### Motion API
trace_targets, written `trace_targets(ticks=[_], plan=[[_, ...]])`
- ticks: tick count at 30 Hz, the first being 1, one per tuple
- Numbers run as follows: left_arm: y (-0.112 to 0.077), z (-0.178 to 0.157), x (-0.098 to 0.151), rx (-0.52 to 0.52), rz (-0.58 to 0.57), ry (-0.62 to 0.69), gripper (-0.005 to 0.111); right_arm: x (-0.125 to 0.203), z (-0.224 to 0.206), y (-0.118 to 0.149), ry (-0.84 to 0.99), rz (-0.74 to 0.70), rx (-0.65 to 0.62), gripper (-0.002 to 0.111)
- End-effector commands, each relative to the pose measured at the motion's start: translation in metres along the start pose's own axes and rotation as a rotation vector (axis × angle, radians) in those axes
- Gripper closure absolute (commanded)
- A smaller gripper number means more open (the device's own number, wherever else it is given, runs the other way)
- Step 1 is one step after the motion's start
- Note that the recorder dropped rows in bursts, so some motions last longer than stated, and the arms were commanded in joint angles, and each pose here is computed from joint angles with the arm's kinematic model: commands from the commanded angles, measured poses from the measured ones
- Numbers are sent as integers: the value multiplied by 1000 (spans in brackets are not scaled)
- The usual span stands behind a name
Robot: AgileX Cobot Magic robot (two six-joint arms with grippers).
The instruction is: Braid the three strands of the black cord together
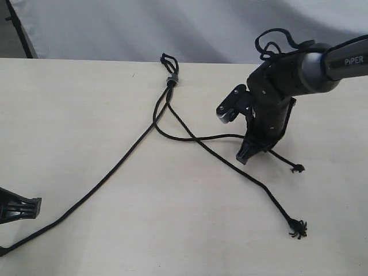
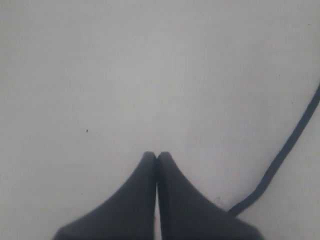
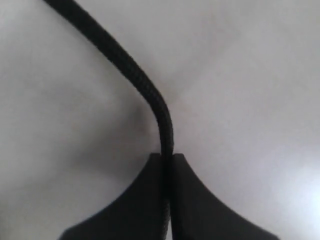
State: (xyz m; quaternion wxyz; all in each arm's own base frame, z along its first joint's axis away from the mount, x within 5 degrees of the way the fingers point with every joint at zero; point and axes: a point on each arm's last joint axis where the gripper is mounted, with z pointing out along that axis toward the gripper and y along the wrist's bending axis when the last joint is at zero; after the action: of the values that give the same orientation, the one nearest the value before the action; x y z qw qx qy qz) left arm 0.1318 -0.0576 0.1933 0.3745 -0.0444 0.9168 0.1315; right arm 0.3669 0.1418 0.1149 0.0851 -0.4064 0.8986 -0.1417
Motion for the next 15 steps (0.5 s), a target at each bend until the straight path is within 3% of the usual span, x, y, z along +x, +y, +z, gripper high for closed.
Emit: trace_targets(ticks=[1, 5, 9, 12, 15], plan=[[0, 0, 1, 7, 7, -10, 107, 8, -7, 20, 122, 7, -151, 109], [-1, 0, 1, 23, 18, -9, 107, 5, -21, 62, 154, -86, -454, 109], [-1, 0, 1, 23, 18, -9, 107, -4, -42, 109, 77, -306, -706, 109], [-1, 0, 1, 23, 18, -9, 107, -9, -59, 128, 42, -434, -698, 109], [-1, 0, 1, 23, 18, -9, 107, -18, -75, 120, -12, -480, -575, 109]])
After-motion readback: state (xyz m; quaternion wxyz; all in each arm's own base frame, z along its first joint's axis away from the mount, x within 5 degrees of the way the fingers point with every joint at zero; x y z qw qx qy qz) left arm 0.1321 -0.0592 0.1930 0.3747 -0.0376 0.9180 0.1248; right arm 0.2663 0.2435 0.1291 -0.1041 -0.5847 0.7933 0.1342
